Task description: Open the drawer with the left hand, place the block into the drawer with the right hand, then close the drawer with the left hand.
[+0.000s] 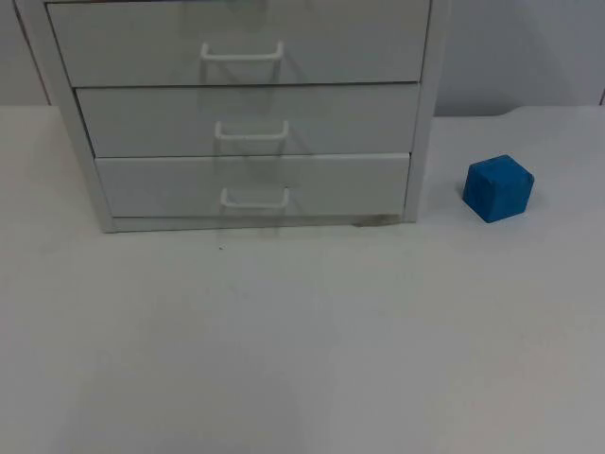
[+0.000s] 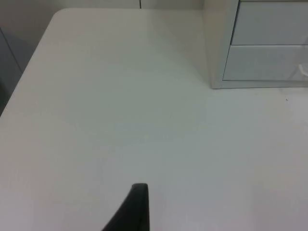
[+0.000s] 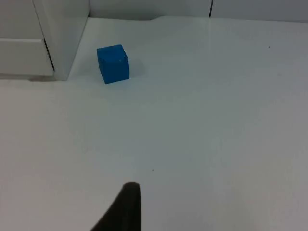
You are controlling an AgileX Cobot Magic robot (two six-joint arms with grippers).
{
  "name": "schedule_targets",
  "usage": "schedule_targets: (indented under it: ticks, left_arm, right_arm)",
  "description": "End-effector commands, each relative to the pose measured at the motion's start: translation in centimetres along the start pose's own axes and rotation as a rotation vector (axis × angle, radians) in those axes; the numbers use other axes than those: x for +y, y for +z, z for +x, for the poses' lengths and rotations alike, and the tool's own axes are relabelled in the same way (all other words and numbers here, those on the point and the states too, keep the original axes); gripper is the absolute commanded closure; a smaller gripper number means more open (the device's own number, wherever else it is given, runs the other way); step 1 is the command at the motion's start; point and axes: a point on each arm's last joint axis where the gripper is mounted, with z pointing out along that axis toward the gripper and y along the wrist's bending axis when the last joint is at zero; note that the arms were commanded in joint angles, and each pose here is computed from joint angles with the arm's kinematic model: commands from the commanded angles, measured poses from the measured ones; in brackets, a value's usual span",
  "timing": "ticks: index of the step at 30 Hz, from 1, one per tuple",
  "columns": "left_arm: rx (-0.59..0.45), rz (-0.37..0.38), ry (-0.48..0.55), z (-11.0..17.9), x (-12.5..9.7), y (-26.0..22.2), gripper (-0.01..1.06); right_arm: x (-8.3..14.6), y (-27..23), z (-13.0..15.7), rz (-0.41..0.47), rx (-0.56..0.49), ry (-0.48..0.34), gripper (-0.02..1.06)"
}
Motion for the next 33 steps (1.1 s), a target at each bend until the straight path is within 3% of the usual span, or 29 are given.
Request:
schedule_targets:
  ticks: [1, 7, 11, 16, 24, 33]
  left_arm:
    - [-0.010, 0.005, 0.005, 0.0, 0.0, 0.1, 0.00]
    - [-0.009, 0.013, 0.000, -1.3, -0.1, 0.5, 0.00]
    - [-0.008, 0.015, -0.005, -3.9, -0.2, 1.7, 0.00]
    - [0.049, 0.020, -0.013, -5.5, -0.3, 3.6, 0.00]
    - [0.253, 0.023, -0.030, -6.2, -0.4, 8.2, 0.00]
    - [0.311, 0.100, 0.021, -6.7, -1.1, 11.4, 0.00]
  right_arm:
    - [0.0, -0.2, -0.7, 0.006, -0.029, 0.003, 0.00]
    - [-0.1, 0.6, -3.5, 0.004, -0.031, -0.023, 0.00]
    - [-0.1, 3.2, -6.9, -0.001, 0.022, -0.031, 0.00]
    - [0.0, 6.8, -8.4, -0.009, 0.083, -0.037, 0.00]
    - [0.2, 12.3, -8.4, -0.022, 0.284, -0.035, 0.00]
    - [0.3, 13.5, -8.1, -0.026, 0.346, -0.033, 0.00]
